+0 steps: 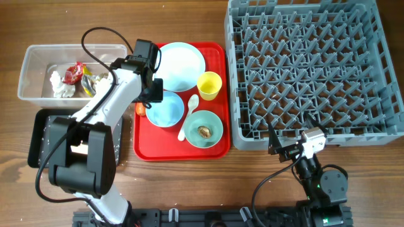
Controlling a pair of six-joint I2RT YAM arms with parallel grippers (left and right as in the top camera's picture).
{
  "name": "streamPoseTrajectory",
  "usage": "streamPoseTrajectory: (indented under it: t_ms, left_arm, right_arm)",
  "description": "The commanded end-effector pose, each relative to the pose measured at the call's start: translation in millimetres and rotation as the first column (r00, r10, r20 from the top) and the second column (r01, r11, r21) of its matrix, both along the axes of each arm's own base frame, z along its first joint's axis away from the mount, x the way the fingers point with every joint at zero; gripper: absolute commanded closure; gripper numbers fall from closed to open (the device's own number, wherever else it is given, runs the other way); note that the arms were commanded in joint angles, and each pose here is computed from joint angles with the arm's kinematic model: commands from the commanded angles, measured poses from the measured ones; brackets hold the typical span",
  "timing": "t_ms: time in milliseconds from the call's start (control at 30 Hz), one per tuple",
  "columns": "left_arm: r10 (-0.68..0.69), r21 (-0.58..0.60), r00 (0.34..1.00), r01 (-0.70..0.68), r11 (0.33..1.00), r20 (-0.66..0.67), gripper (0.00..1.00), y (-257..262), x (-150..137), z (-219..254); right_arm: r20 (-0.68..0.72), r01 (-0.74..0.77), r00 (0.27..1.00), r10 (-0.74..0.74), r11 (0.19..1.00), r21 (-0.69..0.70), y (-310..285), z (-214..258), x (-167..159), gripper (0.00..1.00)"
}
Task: Sort waste into correct bins and load items into the dishwasher rack
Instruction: 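Lower the left gripper onto the orange carrot and grasp it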
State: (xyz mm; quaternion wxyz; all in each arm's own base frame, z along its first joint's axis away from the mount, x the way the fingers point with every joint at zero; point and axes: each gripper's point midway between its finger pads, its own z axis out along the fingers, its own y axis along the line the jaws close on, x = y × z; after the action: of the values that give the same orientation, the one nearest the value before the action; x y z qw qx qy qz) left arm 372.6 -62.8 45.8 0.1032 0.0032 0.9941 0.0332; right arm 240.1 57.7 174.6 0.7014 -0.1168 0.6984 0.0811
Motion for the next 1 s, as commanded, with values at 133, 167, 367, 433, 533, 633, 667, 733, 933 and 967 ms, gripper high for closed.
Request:
streamPoseTrajectory:
  t_ms: [133, 167, 367, 433, 533, 633, 667, 733, 933, 967]
  left_arm:
    - [-0.030, -0.059, 0.999, 0.031, 0.998, 0.017, 0.65, -9.4, -4.6, 15.9]
    - [-0.030, -0.061, 0.999, 0.031, 0.998, 0.030, 0.67, -9.5, -4.0, 20.3]
    - [-0.029, -0.068, 0.997, 0.034, 0.997, 0.074, 0.78, -9.9, -1.5, 35.1]
    - [-0.029, -0.069, 0.997, 0.035, 0.997, 0.077, 0.81, -10.5, 1.7, 31.7]
    - [-0.025, -0.052, 0.996, 0.030, 0.998, 0.087, 0.83, -9.1, 10.4, 21.6]
    - [-0.015, 0.005, 0.997, 0.014, 1.000, 0.081, 0.88, 0.0, 14.6, 11.1]
    - [-0.015, 0.005, 0.997, 0.015, 1.000, 0.079, 0.90, -0.3, 14.9, 9.2]
    - [-0.015, 0.006, 0.997, 0.015, 1.000, 0.076, 0.90, -0.2, 14.5, 8.5]
    - [-0.015, 0.005, 0.997, 0.015, 1.000, 0.078, 0.87, -0.4, 15.1, 8.4]
    - [-0.015, 0.005, 0.997, 0.015, 1.000, 0.077, 0.87, -0.3, 15.1, 7.9]
  right_arm:
    - [0.009, 0.019, 1.000, -0.019, 1.000, -0.008, -3.5, 1.3, 0.7, 0.00]
    - [0.009, 0.019, 1.000, -0.019, 1.000, -0.008, -3.5, 1.3, 0.7, 0.00]
    - [0.009, 0.019, 1.000, -0.019, 1.000, -0.008, -3.5, 1.3, 0.7, 0.00]
    - [0.009, 0.019, 1.000, -0.019, 1.000, -0.008, -3.5, 1.3, 0.7, 0.00]
    - [0.009, 0.019, 1.000, -0.019, 1.000, -0.008, -3.5, 1.3, 0.7, 0.00]
    - [0.009, 0.019, 1.000, -0.019, 1.000, -0.008, -3.5, 1.3, 0.7, 0.00]
    - [0.009, 0.019, 1.000, -0.019, 1.000, -0.007, -3.5, 1.3, 0.7, 0.00]
    - [0.009, 0.019, 1.000, -0.019, 1.000, -0.008, -3.5, 1.3, 0.7, 0.00]
    - [0.009, 0.019, 1.000, -0.019, 1.000, -0.008, -3.5, 1.3, 0.7, 0.00]
    - [0.009, 0.019, 1.000, -0.019, 1.000, -0.008, -3.5, 1.3, 0.7, 0.00]
